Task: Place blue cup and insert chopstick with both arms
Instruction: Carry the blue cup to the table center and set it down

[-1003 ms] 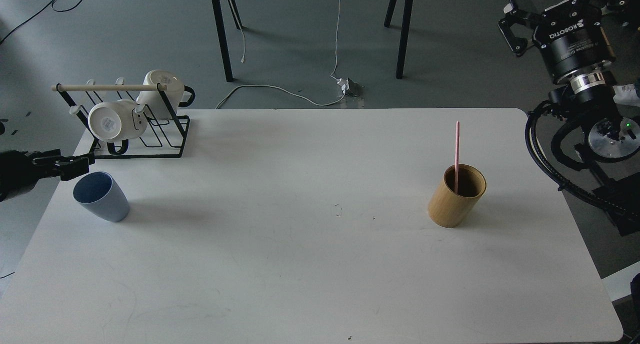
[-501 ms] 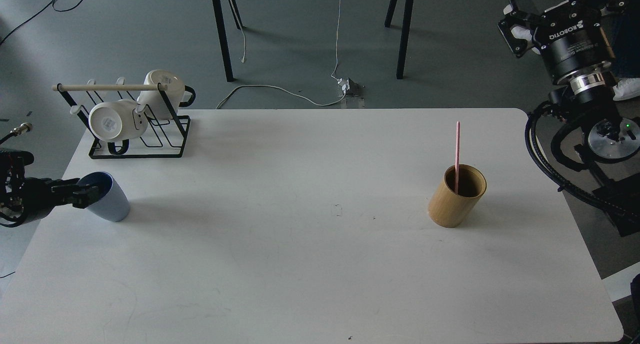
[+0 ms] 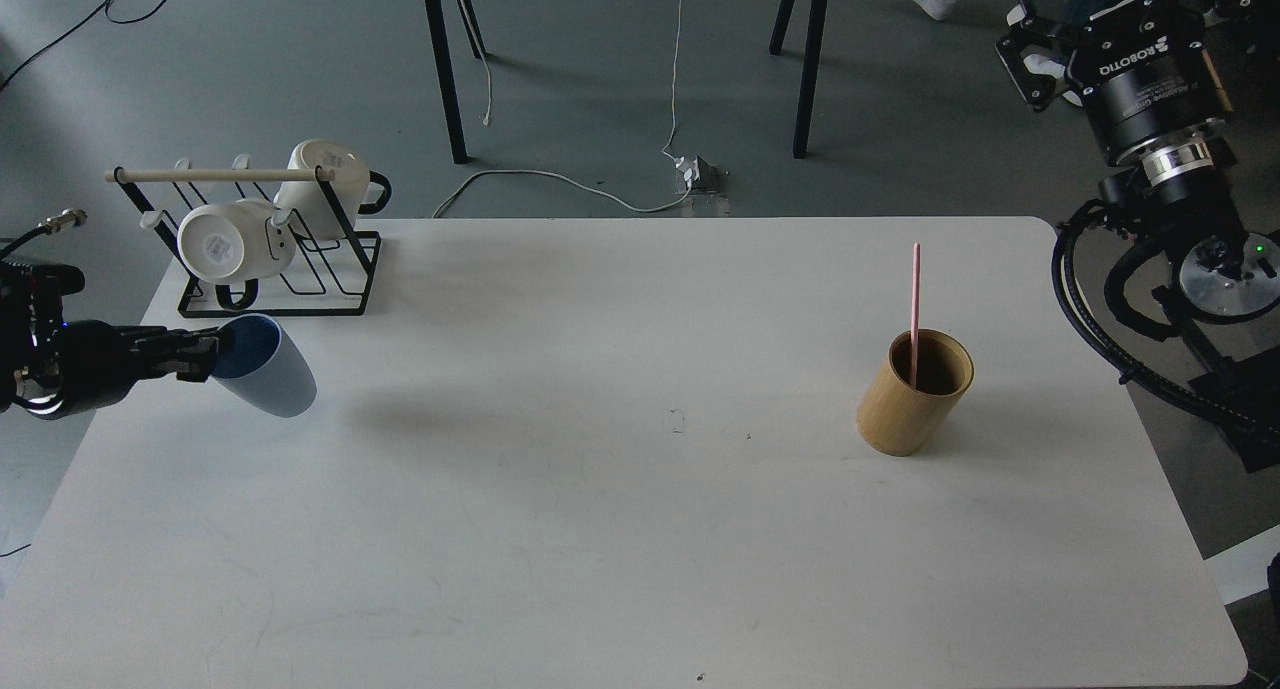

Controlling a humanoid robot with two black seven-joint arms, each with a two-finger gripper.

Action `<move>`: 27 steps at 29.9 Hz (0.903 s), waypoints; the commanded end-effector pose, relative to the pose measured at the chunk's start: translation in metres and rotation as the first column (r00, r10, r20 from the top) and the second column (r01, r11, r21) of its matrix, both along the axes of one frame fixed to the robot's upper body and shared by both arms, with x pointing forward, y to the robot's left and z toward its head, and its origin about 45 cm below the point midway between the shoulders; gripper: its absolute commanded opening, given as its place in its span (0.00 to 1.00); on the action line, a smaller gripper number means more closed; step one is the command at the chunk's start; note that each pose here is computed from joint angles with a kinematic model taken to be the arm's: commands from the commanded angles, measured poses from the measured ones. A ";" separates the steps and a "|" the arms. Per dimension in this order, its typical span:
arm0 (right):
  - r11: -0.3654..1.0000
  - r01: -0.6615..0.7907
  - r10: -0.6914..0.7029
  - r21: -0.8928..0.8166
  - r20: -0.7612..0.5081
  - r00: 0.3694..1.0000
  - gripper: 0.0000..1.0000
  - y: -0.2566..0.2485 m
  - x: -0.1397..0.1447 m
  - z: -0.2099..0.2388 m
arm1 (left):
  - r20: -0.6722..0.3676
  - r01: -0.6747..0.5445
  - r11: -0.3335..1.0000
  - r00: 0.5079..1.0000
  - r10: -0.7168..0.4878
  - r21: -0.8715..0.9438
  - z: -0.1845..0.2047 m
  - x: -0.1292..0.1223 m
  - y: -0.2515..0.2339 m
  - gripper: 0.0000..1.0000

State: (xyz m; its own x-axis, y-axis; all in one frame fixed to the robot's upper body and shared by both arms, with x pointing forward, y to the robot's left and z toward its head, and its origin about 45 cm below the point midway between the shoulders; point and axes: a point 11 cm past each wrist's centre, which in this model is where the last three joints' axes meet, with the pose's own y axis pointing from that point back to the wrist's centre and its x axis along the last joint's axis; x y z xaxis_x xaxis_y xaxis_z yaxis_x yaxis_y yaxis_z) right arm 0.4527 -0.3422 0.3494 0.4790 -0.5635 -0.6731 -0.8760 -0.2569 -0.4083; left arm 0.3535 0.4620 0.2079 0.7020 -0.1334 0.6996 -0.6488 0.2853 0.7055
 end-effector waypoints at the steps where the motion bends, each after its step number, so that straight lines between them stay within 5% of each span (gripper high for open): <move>1: 1.000 0.002 -0.001 -0.029 0.035 0.999 1.00 -0.005 -0.001 0.018 | -0.005 0.092 0.995 0.996 -0.093 -0.034 0.040 0.011 -0.044 0.04; 7: 0.995 0.074 -0.072 -0.066 0.033 0.997 1.00 -0.019 0.006 0.042 | -0.042 0.258 0.966 0.965 -0.258 0.003 0.070 0.030 -0.137 0.03; 15: 0.982 0.147 -0.146 -0.115 0.013 0.989 1.00 -0.045 0.004 0.049 | -0.074 0.569 0.813 0.822 -0.564 0.127 0.033 0.032 -0.269 0.03; 22: 0.973 0.190 -0.194 -0.128 -0.015 0.981 1.00 -0.055 0.003 0.046 | -0.070 0.630 0.753 0.774 -0.630 0.188 -0.002 0.041 -0.351 0.04; 27: 0.967 0.218 -0.225 -0.134 -0.040 0.974 1.00 -0.060 0.004 0.043 | -0.092 0.690 0.689 0.718 -0.690 0.221 -0.029 0.022 -0.376 0.04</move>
